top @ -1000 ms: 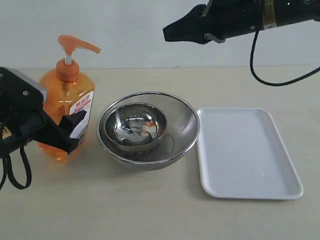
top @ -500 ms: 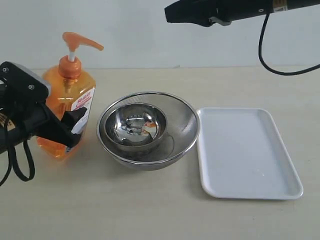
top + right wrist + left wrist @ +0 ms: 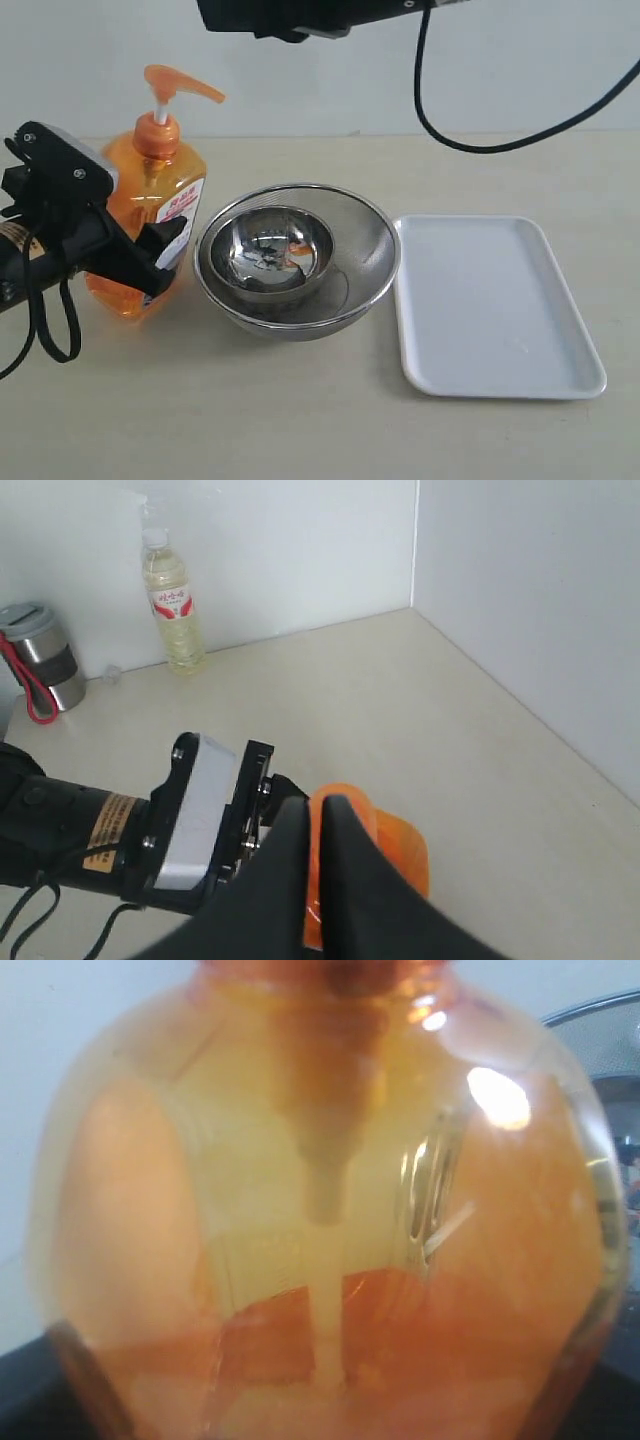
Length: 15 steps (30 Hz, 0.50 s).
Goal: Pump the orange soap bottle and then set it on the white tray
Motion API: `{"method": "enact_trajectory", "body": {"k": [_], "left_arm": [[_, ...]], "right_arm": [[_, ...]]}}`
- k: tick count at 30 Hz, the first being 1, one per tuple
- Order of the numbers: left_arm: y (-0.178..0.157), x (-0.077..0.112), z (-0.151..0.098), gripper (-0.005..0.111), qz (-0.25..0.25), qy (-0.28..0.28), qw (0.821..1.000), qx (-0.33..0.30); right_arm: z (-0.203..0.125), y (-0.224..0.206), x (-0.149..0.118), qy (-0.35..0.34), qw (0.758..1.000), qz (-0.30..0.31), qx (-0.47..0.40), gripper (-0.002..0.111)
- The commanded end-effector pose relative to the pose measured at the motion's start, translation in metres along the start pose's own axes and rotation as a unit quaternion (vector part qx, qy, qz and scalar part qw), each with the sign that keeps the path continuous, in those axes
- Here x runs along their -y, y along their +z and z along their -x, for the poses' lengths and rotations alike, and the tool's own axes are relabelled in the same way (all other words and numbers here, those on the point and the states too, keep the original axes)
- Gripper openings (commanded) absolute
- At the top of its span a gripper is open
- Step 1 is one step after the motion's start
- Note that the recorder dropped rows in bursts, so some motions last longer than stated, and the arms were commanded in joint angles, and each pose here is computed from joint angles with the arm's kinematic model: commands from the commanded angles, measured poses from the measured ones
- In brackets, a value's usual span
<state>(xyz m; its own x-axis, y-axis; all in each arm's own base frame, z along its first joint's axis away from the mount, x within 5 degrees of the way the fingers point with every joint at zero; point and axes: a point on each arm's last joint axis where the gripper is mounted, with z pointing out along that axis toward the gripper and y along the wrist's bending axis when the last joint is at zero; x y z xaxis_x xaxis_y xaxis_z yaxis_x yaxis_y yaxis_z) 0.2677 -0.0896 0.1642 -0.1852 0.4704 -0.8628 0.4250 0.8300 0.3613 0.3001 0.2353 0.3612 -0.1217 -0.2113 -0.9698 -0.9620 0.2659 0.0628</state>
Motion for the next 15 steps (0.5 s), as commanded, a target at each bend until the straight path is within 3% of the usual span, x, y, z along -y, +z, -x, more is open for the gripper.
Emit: {"method": "enact_trajectory", "body": {"k": [1,11,15], "left_arm": [[-0.001,-0.005,0.015,0.011,0.021,0.004,0.998,0.050],[0.000,-0.005,0.014,0.011,0.020,0.004,0.999,0.048],[0.000,-0.005,0.014,0.011,0.020,0.004,0.999,0.048]], "right_arm": [[-0.003,0.015,-0.001,0.007,1.000,0.003,-0.004,0.000],[-0.006,0.036,0.012,0.015,1.000,0.001,-0.005,0.000],[-0.009,0.040,0.022,0.019,0.999,-0.029,-0.006,0.000]]}}
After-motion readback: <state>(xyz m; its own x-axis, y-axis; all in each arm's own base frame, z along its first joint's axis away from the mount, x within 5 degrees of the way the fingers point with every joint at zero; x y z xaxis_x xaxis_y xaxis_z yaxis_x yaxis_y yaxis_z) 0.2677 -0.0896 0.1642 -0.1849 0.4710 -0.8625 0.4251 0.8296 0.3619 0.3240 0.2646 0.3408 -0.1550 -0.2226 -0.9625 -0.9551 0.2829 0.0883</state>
